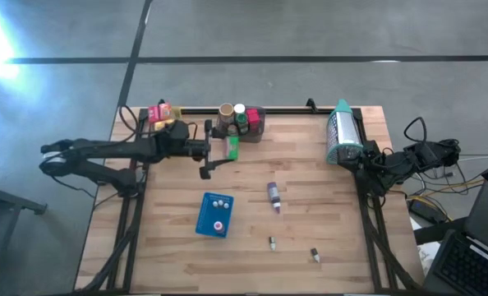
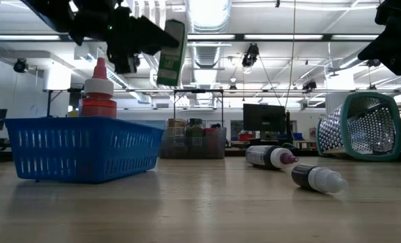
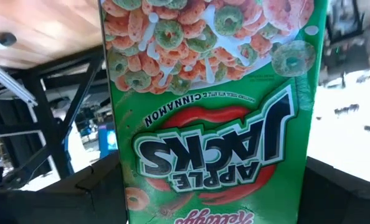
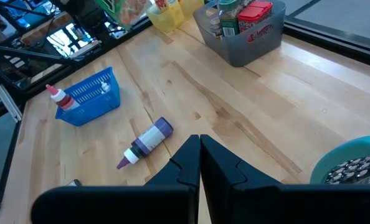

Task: Pick & Place Kitchen Items
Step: Put the green cereal box into the yellow bin

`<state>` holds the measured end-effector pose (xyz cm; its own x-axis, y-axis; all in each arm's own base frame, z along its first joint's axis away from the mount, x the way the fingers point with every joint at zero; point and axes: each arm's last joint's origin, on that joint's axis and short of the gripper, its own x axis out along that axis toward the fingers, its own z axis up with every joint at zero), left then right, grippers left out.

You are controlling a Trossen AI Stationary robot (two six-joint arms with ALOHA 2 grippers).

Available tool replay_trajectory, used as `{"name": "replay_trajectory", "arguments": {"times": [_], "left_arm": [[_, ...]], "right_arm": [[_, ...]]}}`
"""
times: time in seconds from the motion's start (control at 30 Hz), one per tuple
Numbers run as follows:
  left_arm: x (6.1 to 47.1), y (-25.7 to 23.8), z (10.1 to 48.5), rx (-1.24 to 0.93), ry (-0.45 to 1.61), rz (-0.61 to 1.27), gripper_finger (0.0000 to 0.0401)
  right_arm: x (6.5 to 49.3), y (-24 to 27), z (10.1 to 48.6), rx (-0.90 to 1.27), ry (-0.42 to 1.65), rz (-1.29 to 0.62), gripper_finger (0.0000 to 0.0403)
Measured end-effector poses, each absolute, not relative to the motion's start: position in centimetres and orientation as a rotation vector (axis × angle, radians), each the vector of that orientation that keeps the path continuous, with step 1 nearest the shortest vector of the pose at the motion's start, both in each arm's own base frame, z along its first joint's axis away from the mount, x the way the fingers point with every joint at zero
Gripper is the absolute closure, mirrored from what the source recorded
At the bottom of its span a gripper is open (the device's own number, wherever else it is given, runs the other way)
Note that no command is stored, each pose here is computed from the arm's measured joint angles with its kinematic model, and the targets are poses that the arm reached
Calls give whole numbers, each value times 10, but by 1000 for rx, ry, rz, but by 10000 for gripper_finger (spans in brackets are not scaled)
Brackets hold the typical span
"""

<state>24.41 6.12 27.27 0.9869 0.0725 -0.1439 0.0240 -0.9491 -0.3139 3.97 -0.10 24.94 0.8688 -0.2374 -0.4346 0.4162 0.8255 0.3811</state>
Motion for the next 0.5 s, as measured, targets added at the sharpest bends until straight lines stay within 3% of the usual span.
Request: {"name": "replay_trajectory", "arguments": {"times": [0.5], "left_arm": [[229,64,222,-2933,-93,421,68]], "right_arm": [[40,-1,249,487,383,-357,394]]}}
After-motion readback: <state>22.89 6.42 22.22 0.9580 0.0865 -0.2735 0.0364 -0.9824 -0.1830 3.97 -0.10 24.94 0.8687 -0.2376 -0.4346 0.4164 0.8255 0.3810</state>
